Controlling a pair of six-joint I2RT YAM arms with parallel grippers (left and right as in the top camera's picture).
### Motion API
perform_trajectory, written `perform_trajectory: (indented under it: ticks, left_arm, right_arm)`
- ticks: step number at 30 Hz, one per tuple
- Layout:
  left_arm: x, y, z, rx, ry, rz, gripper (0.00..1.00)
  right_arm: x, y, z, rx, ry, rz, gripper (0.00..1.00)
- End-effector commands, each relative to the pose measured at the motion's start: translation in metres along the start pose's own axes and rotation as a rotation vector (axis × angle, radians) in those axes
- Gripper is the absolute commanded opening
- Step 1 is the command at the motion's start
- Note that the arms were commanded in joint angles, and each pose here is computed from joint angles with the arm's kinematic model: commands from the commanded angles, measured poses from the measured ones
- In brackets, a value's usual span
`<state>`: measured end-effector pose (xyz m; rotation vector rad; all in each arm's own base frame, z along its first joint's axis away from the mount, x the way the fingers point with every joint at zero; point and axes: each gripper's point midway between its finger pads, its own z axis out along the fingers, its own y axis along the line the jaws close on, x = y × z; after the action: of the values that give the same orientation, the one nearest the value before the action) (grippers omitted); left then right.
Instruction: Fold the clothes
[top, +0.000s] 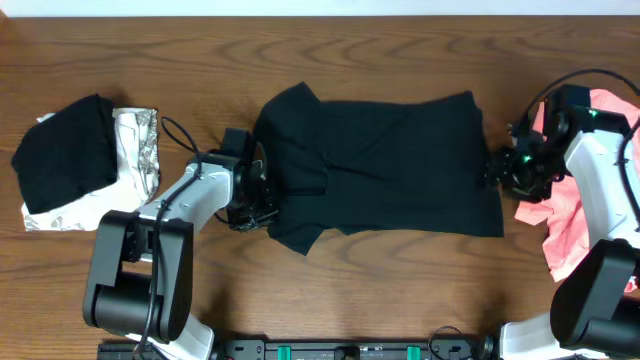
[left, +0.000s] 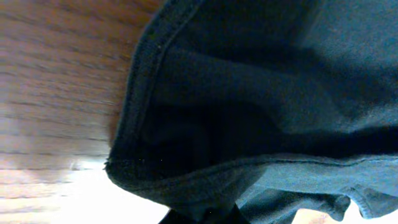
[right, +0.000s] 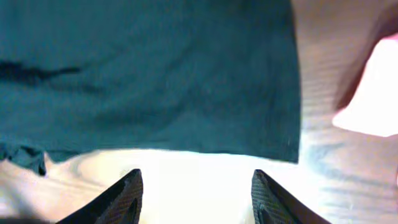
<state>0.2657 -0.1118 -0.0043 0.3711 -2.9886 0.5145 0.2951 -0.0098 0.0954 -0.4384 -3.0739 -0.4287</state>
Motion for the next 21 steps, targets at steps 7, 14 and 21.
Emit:
perform_trajectory:
  ticks: [7, 14, 21]
  left_arm:
    - [0.027, 0.022, -0.003, -0.103, 0.107, -0.022, 0.06]
    - [0.033, 0.025, -0.004, -0.112, 0.128, -0.015, 0.06]
    - [0.028, 0.023, -0.003, -0.104, 0.111, -0.009, 0.07]
  right_arm:
    - [0.015, -0.006, 0.023, 0.007, 0.041, -0.014, 0.49]
    - [-0.021, 0.019, 0.036, -0.102, -0.12, -0.097, 0.01]
    - [-0.1, 0.066, 0.01, -0.228, -0.472, -0.221, 0.01]
